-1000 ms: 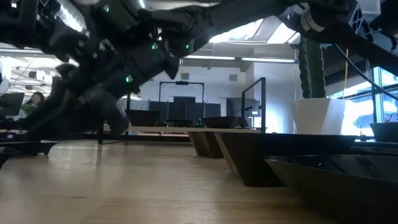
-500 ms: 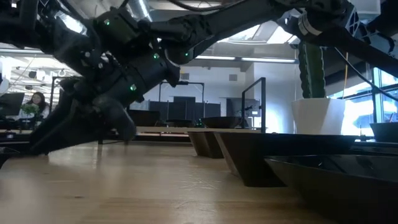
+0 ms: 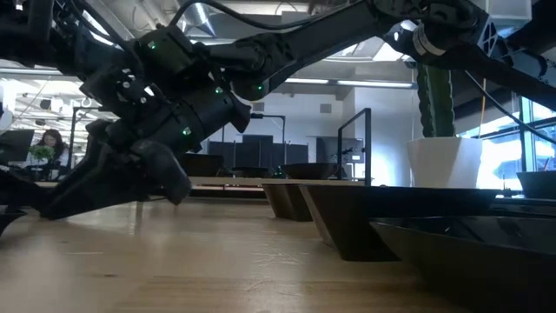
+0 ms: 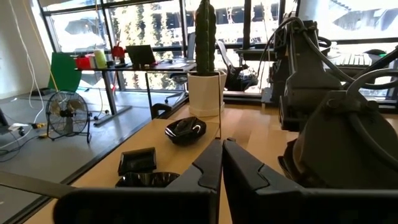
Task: Pick & Place Mini shaped plates
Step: Stack the square plate on top of the square plate on the shelf
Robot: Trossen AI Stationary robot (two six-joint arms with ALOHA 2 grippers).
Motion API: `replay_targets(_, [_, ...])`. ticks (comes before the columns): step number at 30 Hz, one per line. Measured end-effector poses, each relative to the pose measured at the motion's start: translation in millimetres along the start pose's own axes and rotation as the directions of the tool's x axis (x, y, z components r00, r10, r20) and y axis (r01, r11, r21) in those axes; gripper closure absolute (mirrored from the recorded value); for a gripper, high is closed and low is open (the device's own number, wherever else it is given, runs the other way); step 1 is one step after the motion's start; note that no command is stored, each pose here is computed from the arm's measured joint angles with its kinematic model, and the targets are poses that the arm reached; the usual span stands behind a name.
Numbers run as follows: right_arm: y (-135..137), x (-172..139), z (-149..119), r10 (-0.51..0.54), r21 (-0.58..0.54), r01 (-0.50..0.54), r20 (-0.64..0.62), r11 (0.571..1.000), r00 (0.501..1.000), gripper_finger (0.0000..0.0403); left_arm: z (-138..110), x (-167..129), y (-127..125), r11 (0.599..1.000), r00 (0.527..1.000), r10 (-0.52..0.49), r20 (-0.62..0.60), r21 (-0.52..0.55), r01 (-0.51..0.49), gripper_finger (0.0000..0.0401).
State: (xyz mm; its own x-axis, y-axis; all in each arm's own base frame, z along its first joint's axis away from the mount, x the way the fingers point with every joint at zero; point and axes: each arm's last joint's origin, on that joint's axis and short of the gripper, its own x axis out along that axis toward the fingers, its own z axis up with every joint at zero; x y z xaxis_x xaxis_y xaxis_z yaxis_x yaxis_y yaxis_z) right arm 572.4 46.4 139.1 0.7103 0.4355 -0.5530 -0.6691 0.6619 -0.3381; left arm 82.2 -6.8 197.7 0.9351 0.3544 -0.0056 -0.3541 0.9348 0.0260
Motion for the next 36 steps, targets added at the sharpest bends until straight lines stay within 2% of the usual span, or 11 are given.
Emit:
replay_targets(7, [-1,0,0,-0.014,-0.003,0.014,-0.006,1.000,1.000,0.0332,0,0,0,1.000,1.000,0.000,0.000,0.000,0.000,0.0397])
replay_targets(15, [-4,0,0,-0.094,-0.023,0.093,-0.043,0.995,0.995,0.0394,0,0,0,1.000,1.000,0.000,0.000,0.000,0.000,0.0394])
replay_targets(21, [-5,1,0,-0.155,-0.040,0.152,-0.076,0.988,0.985,0.0387,0,0,0,1.000,1.000,0.000,0.000,0.000,0.000,0.0397])
replay_targets(25, [-3,0,6,-0.203,-0.075,0.195,-0.115,0.978,0.972,0.0397,0,0,0,1.000,1.000,0.000,0.000,0.000,0.000,0.0392])
replay_targets(30, [6,-9,29,-0.296,-0.166,0.263,-0.224,0.950,0.929,0.0397,1,0,0,1.000,1.000,0.005,0.007,0.012,-0.005,0.0392])
replay_targets(34, [11,-32,65,-0.385,-0.278,0.296,-0.364,0.914,0.848,0.0399,2,0,0,1.000,1.000,0.009,0.015,0.024,-0.009,0.0396])
replay_targets(36, [17,-44,77,-0.387,-0.301,0.271,-0.449,0.914,0.805,0.0399,2,0,0,1.000,1.000,0.007,0.015,0.023,-0.008,0.0397])
